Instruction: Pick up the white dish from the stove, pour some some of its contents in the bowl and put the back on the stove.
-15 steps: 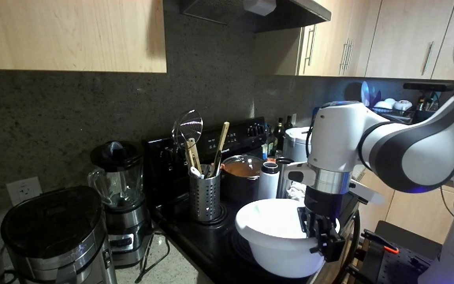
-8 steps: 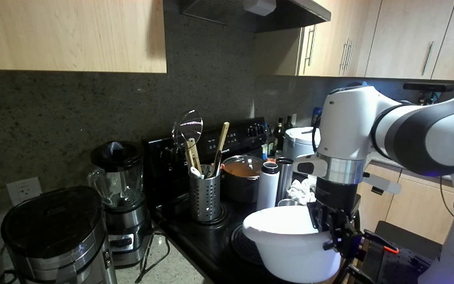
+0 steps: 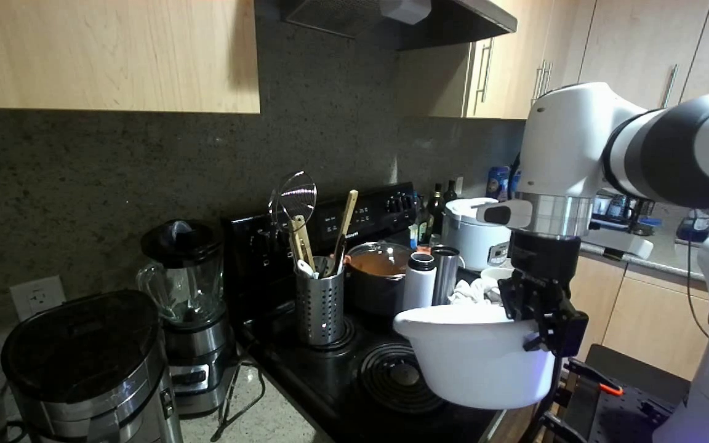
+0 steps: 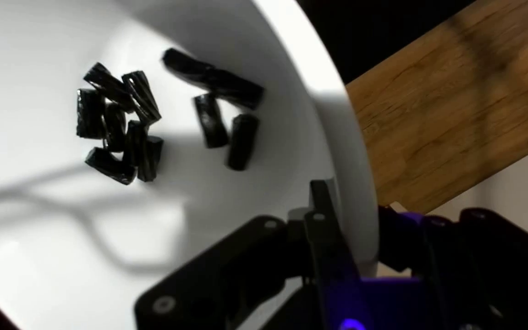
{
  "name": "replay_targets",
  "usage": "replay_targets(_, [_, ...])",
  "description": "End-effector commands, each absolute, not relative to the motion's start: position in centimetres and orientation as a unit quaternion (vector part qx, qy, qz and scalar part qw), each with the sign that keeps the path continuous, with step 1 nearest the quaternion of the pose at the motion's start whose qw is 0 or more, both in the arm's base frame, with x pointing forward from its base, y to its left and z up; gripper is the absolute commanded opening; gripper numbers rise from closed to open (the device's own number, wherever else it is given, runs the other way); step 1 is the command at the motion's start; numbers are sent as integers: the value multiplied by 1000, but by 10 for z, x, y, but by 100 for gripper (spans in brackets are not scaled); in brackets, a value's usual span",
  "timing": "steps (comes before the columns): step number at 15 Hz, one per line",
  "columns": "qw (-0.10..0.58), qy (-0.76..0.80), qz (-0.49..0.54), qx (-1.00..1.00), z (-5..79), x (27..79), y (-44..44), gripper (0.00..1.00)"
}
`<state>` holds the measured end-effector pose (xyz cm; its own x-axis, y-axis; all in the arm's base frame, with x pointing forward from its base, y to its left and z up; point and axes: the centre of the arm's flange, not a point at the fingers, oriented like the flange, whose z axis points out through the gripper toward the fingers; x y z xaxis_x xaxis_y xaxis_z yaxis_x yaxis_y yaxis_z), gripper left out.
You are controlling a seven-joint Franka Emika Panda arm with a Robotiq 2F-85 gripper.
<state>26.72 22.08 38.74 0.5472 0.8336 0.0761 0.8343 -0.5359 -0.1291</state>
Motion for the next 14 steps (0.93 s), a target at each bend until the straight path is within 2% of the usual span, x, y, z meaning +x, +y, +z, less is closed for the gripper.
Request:
replay_targets(1, [83,-453,1,-888,419,257,198,2])
replay_targets(8, [79,-380,11,-921,449,245,152,2])
replay_targets(14, [73,-293,20,-953,471,262,95,2])
